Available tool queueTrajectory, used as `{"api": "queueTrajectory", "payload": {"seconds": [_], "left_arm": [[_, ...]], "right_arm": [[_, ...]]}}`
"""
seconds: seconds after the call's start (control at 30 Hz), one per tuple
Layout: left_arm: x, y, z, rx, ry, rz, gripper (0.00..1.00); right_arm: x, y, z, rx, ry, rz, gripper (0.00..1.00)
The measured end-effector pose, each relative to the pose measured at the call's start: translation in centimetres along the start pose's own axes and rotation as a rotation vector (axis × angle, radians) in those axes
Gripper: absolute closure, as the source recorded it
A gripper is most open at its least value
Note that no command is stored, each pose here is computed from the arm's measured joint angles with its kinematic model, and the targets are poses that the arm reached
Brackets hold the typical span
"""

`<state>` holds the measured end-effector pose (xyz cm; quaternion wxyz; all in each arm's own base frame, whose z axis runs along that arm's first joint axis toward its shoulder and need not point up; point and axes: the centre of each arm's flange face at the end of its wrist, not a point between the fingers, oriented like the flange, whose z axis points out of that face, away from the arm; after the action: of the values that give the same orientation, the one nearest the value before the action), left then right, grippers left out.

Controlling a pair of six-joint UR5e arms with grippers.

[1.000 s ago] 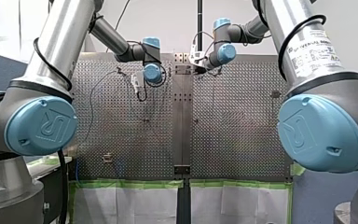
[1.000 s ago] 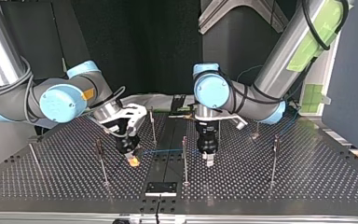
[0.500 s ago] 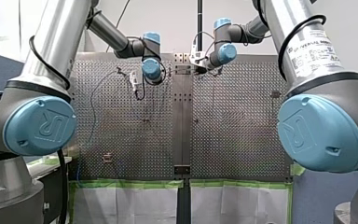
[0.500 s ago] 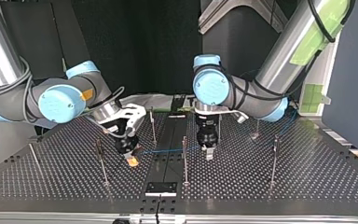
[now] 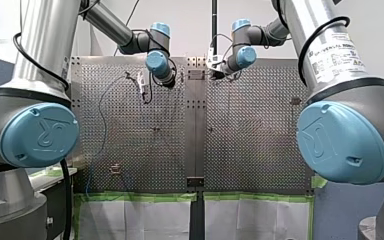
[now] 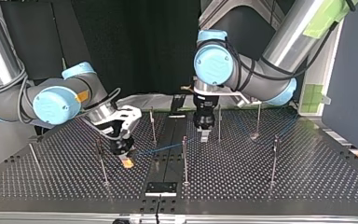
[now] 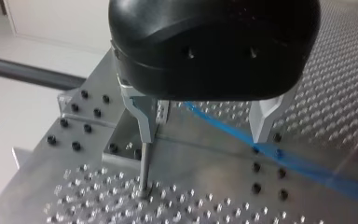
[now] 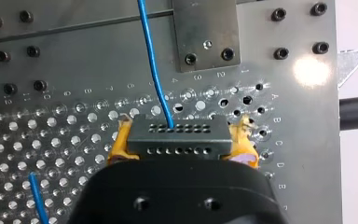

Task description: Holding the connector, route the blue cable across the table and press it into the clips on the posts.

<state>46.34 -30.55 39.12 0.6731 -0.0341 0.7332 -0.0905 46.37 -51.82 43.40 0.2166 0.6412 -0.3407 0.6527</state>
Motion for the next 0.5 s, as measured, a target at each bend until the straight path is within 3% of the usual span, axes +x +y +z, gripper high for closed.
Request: {"api": "queueTrajectory", "payload": {"seconds": [0.2,0.5], "left_arm": [[-1.6,-1.0,-2.2,0.05,-0.014,-0.009,0.0],[-3.5,-3.5,-4.6,0.096,-0.079,-0.009,0.0]], "right_arm": [[0.2,0.5,-0.1,-0.007,0.002,0.0,1.0],[0.8,1.1,-0.4,-0.017,0.008,0.0,1.0]]}}
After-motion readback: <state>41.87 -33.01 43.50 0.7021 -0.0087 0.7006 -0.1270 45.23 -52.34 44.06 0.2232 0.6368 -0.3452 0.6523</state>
